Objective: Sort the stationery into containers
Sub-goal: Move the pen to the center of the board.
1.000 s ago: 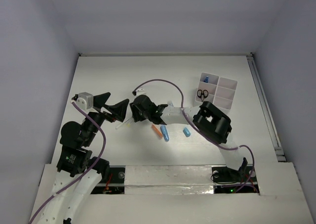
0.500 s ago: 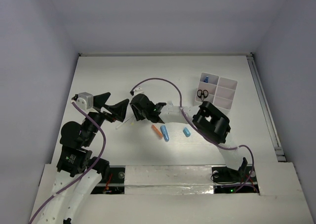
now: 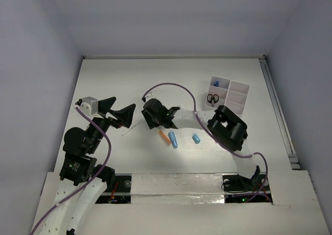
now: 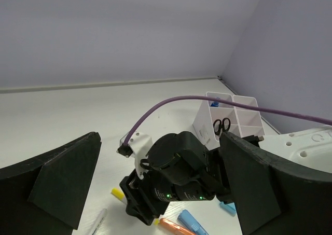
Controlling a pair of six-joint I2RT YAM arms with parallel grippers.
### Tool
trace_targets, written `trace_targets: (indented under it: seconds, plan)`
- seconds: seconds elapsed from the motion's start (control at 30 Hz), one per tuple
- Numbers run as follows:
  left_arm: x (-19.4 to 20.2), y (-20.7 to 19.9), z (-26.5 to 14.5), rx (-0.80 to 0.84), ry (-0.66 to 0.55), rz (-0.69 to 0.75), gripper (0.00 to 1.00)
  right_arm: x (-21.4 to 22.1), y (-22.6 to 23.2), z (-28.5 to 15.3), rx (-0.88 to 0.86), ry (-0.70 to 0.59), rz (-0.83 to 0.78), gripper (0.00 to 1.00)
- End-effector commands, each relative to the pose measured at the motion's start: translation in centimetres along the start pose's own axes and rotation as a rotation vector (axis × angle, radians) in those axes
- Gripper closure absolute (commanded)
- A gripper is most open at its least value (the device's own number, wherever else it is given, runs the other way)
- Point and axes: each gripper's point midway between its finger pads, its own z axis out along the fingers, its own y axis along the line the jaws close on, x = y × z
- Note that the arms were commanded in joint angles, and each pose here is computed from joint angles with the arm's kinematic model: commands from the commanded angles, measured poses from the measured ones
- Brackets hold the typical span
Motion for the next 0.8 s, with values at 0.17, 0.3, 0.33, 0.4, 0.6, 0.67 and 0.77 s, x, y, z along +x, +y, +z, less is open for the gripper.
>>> trace_targets:
  seconds: [0.17,0.3,0.33,0.4,0.6,0.67,0.77]
  plan:
    - [-2.9,-0.9,-0.4,0.023,-0.087,0.018,0.01,1.4,-1.6,0.9,0.024,0.113,-0.045,0.48]
    - [-3.2,-0.9,-0.7,0.023,-0.097,0.019,0.01,1.7,-1.5,1.3,0.026,0.146,-0.068,0.50]
    - [-3.1,-0.9,-0.6,0.022,-0.095,0.018,0.01,1.9,-1.5,1.5,0.027,0.153,-0.074,0.50]
    - [-3.2,-1.0,-0.7,0.024,-0.100,0.019,0.01,1.7,-1.4,1.6,0.024,0.160,-0.085,0.51]
    - [-3.4,-1.1,-1.0,0.030,-0.109,0.019,0.01,2.4,-1.3,2.6,0.031,0.211,-0.107,0.53]
    - [-3.5,-1.2,-1.0,0.034,-0.111,0.018,0.01,2.1,-1.1,2.8,0.027,0.209,-0.110,0.54]
    - [-3.5,-1.2,-1.1,0.033,-0.114,0.019,0.01,2.2,-0.9,3.4,0.025,0.223,-0.116,0.59]
